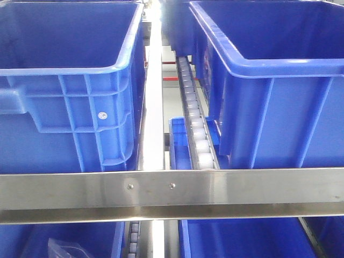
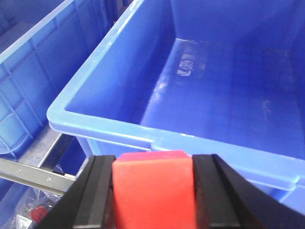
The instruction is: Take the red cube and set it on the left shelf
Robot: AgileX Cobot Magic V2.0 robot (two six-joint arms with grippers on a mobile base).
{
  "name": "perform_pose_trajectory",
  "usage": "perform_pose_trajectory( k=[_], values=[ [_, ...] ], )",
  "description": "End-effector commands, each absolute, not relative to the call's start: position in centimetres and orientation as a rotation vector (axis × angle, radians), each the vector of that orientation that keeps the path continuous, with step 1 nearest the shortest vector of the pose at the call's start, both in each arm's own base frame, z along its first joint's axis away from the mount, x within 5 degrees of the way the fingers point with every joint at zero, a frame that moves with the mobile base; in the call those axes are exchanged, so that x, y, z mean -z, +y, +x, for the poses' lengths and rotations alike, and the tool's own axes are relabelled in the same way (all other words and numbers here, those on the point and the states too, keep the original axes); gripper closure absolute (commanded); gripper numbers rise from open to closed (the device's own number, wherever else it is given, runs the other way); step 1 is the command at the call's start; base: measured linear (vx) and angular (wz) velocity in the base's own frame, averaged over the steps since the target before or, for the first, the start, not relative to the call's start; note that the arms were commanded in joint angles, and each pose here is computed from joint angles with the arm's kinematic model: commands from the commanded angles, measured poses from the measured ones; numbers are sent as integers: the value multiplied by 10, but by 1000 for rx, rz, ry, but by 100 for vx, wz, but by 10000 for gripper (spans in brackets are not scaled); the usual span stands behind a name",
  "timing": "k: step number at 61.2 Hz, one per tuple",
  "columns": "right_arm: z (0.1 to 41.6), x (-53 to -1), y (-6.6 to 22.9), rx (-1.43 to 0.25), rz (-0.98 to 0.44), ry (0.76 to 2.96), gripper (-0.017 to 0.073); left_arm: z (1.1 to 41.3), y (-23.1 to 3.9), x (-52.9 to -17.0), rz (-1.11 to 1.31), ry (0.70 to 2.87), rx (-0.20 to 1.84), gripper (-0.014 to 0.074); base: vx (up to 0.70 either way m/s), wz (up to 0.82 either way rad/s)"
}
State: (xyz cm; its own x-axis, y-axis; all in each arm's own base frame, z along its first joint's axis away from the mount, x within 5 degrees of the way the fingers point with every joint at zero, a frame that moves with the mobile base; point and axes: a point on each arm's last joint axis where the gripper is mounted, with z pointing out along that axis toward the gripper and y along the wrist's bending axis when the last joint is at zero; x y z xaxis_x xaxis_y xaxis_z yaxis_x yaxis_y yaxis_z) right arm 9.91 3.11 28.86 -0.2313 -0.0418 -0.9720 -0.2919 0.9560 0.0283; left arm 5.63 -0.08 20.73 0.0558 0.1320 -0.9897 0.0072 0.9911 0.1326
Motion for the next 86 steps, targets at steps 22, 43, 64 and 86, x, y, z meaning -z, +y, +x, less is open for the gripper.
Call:
perform_pose_trajectory(
  k=[22, 43, 64, 86],
  values=[
    [100, -306, 31, -243, -238, 1684, 501, 57, -1, -208, 108, 1445, -89, 488, 0, 0],
    [100, -306, 31, -243, -237, 1681, 501, 57, -1, -208, 108, 1445, -89, 488, 0, 0],
    [100, -306, 31, -243, -237, 1680, 501, 57, -1, -208, 108, 1445, -89, 488, 0, 0],
    [100, -310, 31, -245, -235, 1661, 501, 57, -1, -208, 108, 1445, -89, 488, 0, 0]
  ],
)
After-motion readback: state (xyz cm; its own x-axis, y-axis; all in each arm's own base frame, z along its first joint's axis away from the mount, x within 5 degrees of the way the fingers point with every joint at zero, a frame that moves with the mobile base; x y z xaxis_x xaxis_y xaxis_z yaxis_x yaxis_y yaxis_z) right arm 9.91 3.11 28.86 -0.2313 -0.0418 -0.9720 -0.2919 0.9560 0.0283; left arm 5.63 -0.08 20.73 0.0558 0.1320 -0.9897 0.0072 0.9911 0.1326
